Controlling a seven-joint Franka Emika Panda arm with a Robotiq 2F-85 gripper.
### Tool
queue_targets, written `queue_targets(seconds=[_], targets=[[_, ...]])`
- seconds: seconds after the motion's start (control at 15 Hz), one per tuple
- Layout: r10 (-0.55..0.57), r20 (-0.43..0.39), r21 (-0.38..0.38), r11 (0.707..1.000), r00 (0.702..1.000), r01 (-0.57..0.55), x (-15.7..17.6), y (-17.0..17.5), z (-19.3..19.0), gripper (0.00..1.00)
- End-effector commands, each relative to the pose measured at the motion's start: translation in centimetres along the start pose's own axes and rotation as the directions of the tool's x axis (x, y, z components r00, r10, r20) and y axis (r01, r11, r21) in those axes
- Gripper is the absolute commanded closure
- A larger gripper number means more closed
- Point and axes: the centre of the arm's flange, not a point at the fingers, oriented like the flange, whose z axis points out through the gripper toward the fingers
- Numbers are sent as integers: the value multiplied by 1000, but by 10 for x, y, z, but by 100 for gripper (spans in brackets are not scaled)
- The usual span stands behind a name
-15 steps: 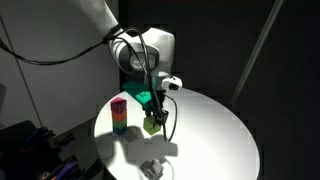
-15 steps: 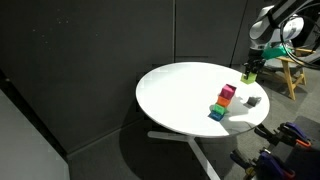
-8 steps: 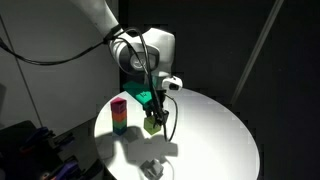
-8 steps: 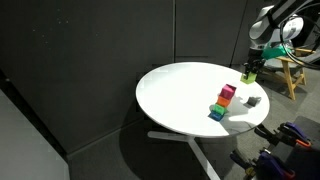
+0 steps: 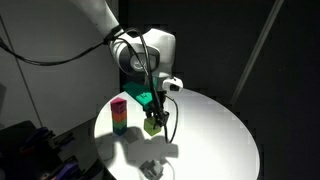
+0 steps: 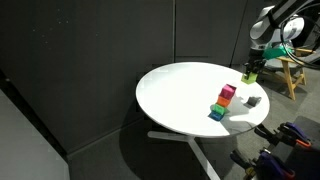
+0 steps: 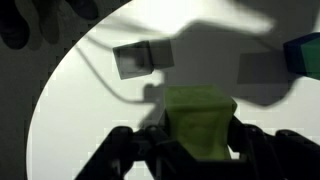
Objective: Place the yellow cube on the grey cube
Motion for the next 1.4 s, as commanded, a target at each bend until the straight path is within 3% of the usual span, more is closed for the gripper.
queue_targets(seconds=[0.0,0.73,1.33], targets=[[-19,-20,19,1000,1000,19,-1,17,-6,75],[-171,-40,54,984,985,173,-12,66,3,75],[-180,-29,29,983,983,181,-6,62,45,75]])
